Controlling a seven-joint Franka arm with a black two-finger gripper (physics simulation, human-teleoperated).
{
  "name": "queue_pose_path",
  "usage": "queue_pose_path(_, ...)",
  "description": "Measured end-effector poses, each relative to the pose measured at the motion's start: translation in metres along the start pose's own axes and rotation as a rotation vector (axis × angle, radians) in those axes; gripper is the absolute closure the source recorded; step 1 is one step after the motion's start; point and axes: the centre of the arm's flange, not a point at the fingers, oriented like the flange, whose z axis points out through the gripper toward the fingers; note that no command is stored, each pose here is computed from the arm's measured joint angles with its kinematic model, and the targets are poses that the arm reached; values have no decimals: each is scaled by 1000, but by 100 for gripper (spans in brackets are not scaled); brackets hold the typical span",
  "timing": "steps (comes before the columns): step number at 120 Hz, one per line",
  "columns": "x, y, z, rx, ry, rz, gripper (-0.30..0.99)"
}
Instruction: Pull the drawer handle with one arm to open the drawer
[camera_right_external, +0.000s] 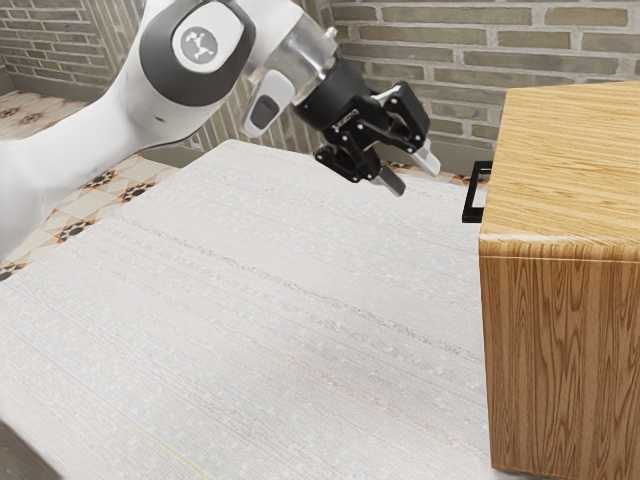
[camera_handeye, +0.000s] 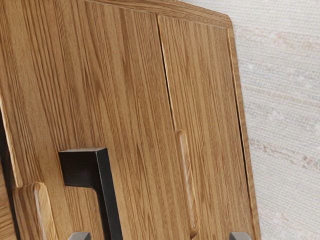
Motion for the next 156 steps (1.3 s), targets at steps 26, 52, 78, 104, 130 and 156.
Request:
queue_pose_path(26, -3, -11, 12, 19, 2, 0, 37)
queue_pose_path(52, -9, -9, 33, 31, 24, -64, 37)
queue_pose_path(78, -13, -6, 49, 37, 38, -148, 37)
queue_pose_path(104, -18, -1, 65, 30, 44, -208, 43)
queue_pose_path(130, -27, 18, 53, 15, 11, -265, 71)
queue_pose_path(156, -32, 39, 22, 33, -20, -313, 78)
